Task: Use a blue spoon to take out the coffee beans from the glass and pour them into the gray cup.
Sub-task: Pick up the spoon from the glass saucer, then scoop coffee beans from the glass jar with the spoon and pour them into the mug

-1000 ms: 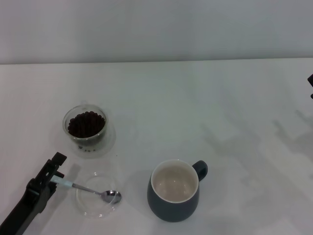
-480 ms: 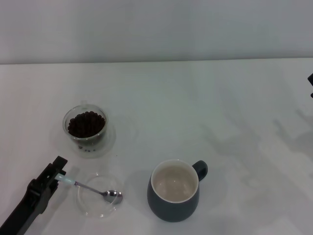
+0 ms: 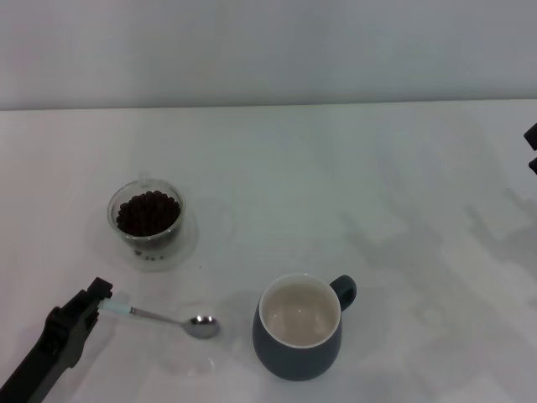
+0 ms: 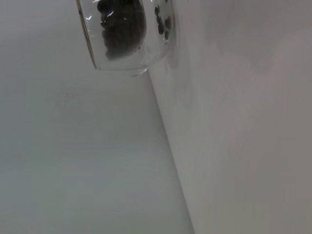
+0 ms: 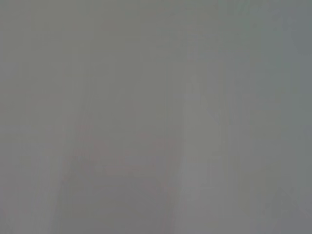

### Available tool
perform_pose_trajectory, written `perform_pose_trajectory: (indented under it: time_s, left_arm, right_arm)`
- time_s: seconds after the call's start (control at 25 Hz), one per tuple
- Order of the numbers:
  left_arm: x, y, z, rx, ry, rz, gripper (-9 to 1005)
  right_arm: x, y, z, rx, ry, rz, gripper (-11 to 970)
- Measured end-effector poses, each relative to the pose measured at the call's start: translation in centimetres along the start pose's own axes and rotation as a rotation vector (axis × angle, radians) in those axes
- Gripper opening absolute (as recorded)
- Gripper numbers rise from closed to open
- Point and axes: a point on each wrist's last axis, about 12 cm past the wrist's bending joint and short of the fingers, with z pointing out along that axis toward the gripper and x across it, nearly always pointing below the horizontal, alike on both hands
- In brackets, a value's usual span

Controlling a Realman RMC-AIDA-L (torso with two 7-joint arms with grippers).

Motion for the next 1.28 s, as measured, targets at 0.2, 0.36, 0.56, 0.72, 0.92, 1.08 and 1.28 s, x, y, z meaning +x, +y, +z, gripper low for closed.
perform_pose_trajectory:
  time_s: [0.2, 0.36, 0.56, 0.72, 0.92, 1.08, 1.28]
  left_arm:
    - [-0.1, 0.0, 0.1, 0.002, 0.0, -0.008, 164]
    - [-0.3, -0.1, 0.1, 0.008, -0.005, -0.007, 139]
    - [-0.4, -0.2, 0.1, 0.013, -0.008, -0.004, 127]
    - [-0.5, -0.4, 0.2, 0.035, -0.013, 0.001, 127]
    - [-1.1, -0.9, 0.1, 0.081, -0.029, 0.022, 127]
    - [-1.9, -1.4, -0.2, 0.132, -0.05, 0.041, 127]
    - [-3.8, -2.2, -1.0, 0.213, -0.107, 0.084, 127]
  right_arm:
    - [0.0, 0.0, 0.0, 0.0, 0.0, -0.001, 780]
    - [0.0, 0.0, 0.0, 0.0, -0.001, -0.001, 780]
    - [0.0, -0.1, 0.0, -0.001, 0.0, -0.004, 780]
    - [0.0, -0.2, 0.2, -0.002, 0.002, -0.006, 780]
    - [0.0, -0.3, 0.4, -0.004, 0.001, -0.008, 780]
    - [-0.1, -0.3, 0.4, -0.005, 0.0, -0.01, 780]
    - [-0.1, -0.4, 0.4, -0.004, 0.0, -0.011, 779]
